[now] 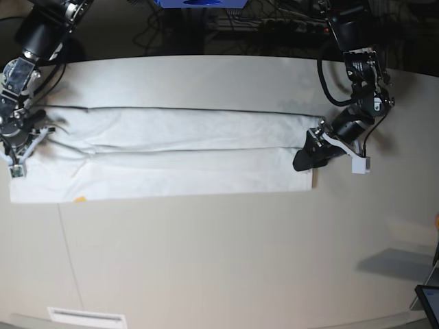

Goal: Fold the T-shirt properly
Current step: 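Grasp the shirt's end with the left gripper and lift it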

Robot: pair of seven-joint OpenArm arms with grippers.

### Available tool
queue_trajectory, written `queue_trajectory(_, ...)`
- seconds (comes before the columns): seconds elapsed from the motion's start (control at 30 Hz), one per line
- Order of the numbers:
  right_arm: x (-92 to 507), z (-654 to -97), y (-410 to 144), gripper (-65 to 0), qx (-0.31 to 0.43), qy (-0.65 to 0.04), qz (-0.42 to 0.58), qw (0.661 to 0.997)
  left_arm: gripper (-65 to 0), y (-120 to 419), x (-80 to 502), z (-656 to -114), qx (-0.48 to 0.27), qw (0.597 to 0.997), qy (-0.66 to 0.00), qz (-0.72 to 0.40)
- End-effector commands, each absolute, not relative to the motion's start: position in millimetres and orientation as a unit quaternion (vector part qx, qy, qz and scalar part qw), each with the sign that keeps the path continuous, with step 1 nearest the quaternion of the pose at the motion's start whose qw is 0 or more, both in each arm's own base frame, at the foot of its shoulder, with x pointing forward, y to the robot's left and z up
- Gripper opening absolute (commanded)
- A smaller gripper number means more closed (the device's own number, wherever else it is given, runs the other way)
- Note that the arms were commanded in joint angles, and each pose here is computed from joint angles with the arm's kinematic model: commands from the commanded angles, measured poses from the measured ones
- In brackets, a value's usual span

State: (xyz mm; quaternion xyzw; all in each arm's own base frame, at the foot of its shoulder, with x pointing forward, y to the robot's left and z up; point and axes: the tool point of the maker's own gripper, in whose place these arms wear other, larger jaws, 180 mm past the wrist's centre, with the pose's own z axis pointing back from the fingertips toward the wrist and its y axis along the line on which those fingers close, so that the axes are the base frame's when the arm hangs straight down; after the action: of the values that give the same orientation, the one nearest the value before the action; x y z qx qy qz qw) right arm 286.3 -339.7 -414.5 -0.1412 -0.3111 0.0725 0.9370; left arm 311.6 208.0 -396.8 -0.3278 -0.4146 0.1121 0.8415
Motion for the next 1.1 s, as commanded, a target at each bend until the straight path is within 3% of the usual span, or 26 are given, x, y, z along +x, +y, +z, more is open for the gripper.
queue_trajectory(0.0,283.9,-413.2,-343.1,-64.7,-0.145,-0.3,0.078,0.94,-22.5,213.1,310.5,-399.8,-0.313,0.853,-0.403,0.108)
queue_trajectory(0.2,283.9,-413.2,-343.1,-64.7,-0.145,-0.3,0.078,0.94,-25.0,212.0,310.3,-400.5,-0.314,0.853,-0.402,0.108)
queue_trajectory(0.3,283.9,-413.2,-343.1,-64.7,-0.145,-0.3,0.078,0.94,-38.5,213.2,310.3,-400.2,-0.313,0.854,-0.402,0.107)
queue_trajectory(0.4,283.9,-413.2,-343.1,-64.7,-0.145,-0.3,0.078,0.94,-57.1,214.4,310.3,-399.9,-0.312,0.854,-0.403,0.107)
queue_trajectory(0.47,283.9,-413.2,-343.1,-64.7,-0.145,-0.3,0.078,0.94,-65.0,215.0,310.3,-399.8,-0.311,0.854,-0.403,0.106)
queue_trajectory(0.67,283.9,-413.2,-343.1,-64.7,-0.145,-0.3,0.078,0.94,-65.0,215.5,313.5,-391.4,-0.307,0.852,-0.413,0.097)
queue_trajectory(1.07,283.5,-414.7,-342.4,-64.7,-0.143,-0.299,0.078,0.94,-65.0,200.2,328.9,-325.7,-0.241,0.846,-0.473,0.041)
